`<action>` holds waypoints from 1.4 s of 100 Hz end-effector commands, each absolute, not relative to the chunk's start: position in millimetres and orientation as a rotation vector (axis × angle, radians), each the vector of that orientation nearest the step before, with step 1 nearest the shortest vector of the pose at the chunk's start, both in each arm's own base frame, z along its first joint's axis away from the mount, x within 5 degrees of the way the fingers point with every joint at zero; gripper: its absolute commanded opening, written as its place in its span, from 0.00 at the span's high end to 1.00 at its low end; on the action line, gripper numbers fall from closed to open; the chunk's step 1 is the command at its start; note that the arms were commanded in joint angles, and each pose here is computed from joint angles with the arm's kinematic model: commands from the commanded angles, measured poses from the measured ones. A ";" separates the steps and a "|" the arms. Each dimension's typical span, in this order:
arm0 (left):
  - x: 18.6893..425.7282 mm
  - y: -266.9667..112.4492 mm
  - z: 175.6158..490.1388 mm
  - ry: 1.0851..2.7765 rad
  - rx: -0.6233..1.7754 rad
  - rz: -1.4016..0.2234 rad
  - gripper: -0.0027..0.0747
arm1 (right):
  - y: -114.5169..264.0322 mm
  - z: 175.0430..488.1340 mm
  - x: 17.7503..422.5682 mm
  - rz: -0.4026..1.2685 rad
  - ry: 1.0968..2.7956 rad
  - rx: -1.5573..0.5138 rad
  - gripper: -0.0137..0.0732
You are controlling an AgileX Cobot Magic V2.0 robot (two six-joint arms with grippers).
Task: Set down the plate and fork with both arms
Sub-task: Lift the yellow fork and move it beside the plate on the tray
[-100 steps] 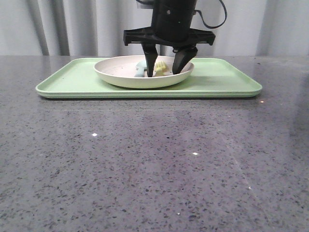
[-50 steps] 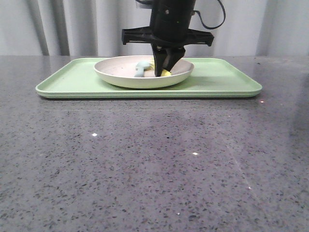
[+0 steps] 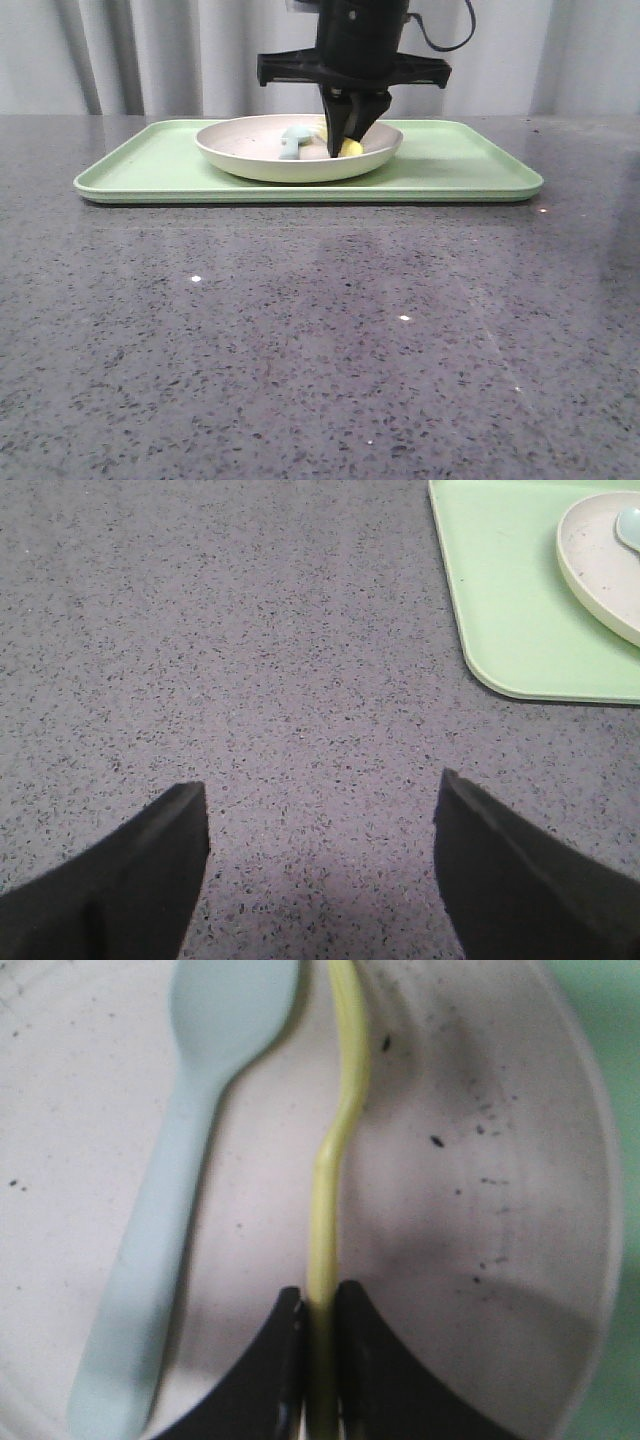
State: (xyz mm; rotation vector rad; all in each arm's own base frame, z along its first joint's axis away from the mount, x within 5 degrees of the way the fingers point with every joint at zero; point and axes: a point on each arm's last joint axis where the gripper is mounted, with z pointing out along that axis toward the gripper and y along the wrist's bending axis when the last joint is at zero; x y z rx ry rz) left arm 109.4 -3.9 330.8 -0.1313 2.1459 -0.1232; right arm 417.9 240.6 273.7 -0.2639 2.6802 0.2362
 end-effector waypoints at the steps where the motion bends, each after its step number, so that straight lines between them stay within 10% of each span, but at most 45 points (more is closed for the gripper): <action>1: 111.9 -4.2 343.9 2.055 -0.143 -0.144 0.36 | 221.5 334.8 408.2 0.283 2.530 -0.226 0.91; 36: 111.9 -4.2 343.9 2.055 -0.143 -0.144 0.36 | 159.7 377.7 408.9 0.252 2.464 -0.082 0.91; 140: 111.9 -4.2 343.9 2.055 -0.143 -0.144 0.36 | 148.6 318.7 415.1 0.326 2.617 -0.063 0.91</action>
